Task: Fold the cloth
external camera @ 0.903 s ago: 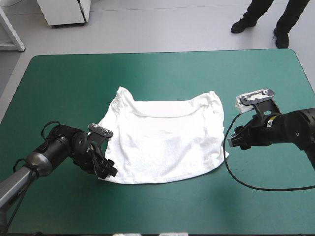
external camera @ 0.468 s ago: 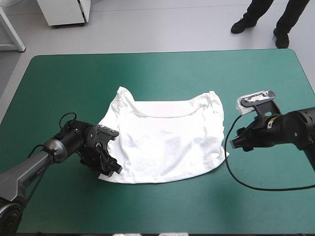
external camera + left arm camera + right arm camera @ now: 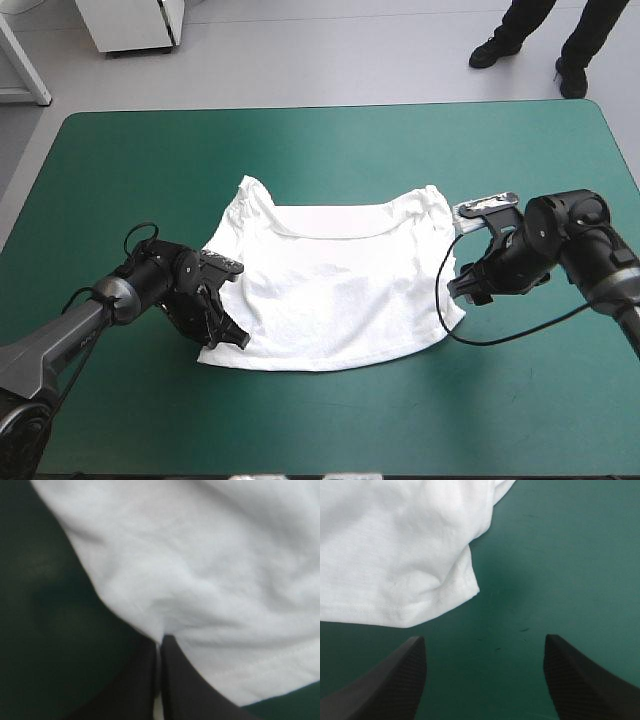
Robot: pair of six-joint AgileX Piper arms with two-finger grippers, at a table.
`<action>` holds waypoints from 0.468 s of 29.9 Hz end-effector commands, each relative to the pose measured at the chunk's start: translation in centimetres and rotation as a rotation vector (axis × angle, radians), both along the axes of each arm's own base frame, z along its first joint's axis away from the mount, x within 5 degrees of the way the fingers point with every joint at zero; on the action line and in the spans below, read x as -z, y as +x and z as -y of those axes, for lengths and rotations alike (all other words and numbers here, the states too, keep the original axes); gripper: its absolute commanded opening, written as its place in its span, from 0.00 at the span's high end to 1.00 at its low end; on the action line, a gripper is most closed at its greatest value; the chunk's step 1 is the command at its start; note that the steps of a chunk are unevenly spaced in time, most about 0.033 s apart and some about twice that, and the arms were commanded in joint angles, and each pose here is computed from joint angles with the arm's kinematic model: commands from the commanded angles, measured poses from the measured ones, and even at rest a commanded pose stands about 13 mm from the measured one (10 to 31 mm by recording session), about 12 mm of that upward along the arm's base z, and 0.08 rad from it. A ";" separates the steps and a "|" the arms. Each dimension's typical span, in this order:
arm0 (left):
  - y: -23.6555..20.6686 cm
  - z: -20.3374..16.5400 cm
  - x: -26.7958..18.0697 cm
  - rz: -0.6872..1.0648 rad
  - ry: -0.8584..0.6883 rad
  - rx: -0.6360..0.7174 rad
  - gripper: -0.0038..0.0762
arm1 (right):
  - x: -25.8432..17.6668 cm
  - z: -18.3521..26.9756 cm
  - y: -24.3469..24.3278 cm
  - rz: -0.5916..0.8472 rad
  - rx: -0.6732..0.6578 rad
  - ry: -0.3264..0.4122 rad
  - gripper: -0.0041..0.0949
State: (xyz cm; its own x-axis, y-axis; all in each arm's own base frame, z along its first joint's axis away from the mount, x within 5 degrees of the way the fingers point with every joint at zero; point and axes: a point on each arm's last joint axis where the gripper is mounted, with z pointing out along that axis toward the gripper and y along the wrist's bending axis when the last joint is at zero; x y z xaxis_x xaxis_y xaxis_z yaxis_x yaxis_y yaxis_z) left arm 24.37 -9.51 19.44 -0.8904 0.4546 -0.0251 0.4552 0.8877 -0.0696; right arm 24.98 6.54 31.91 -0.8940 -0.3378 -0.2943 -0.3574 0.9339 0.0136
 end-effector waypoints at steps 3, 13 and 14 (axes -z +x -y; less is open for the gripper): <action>0.2 0.9 2.2 -0.019 -0.055 -0.047 0.96 | 1.1 -1.2 1.7 -0.006 -0.031 0.031 0.32; 0.1 0.8 2.2 -0.026 -0.047 -0.041 0.96 | 6.2 -3.6 4.5 -0.097 -0.094 -0.056 0.35; 0.1 0.8 2.2 -0.026 -0.047 -0.041 0.96 | 6.6 -3.7 4.7 -0.109 -0.094 -0.059 0.35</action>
